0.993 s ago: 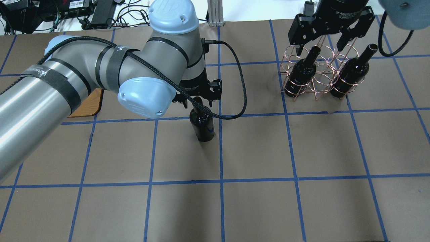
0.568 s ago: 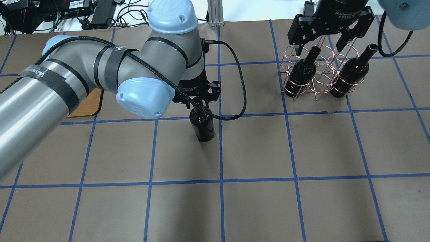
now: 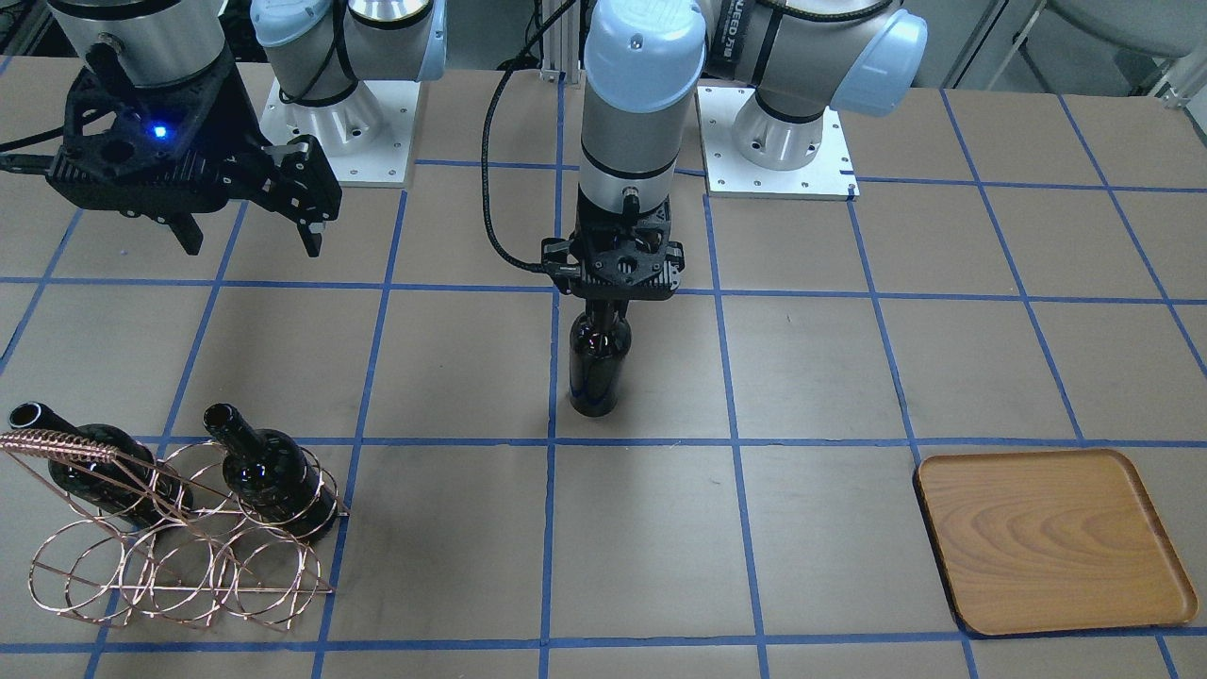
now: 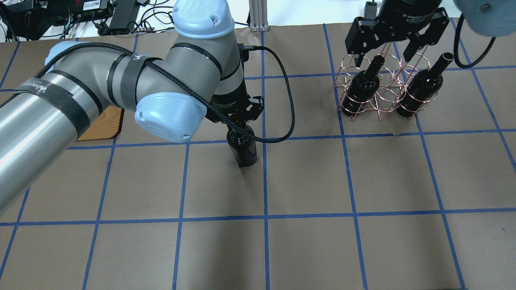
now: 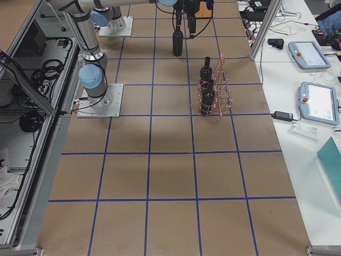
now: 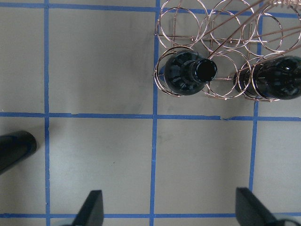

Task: Take wine from basket and place on tray
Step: 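Lift the bottle and carry it over the wooden tray with the left gripper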

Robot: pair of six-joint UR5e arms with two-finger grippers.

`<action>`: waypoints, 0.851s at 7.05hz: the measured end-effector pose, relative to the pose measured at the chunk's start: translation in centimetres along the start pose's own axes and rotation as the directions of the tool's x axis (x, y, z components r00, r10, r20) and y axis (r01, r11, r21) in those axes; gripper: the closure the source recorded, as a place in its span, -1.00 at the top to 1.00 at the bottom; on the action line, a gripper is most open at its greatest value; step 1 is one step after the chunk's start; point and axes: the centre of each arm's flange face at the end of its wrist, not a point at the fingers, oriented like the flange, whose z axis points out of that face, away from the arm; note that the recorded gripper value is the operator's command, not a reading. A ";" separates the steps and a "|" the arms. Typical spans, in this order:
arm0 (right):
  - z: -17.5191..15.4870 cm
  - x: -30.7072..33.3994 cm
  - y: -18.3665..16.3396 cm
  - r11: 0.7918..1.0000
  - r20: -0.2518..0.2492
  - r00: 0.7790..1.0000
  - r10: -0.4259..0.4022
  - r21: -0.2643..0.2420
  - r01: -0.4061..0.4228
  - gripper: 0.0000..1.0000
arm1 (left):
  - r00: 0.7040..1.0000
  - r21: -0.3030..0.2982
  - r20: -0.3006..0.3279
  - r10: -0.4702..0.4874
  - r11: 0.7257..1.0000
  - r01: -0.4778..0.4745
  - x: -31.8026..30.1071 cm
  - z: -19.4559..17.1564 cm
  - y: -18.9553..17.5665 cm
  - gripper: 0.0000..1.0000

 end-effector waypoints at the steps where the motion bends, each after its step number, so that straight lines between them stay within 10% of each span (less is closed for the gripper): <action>1: 0.0 0.0 0.0 1.000 0.001 1.000 0.000 0.000 0.000 1.00 | 0.999 -0.004 0.007 0.034 0.999 -0.034 -2.0 -3.5 -0.7 -1.00; 6: 0.0 0.0 0.0 1.000 0.003 1.000 0.000 0.002 0.000 1.00 | 1.000 -0.048 0.010 -0.029 0.998 0.029 -38.1 -10.0 -9.6 -1.00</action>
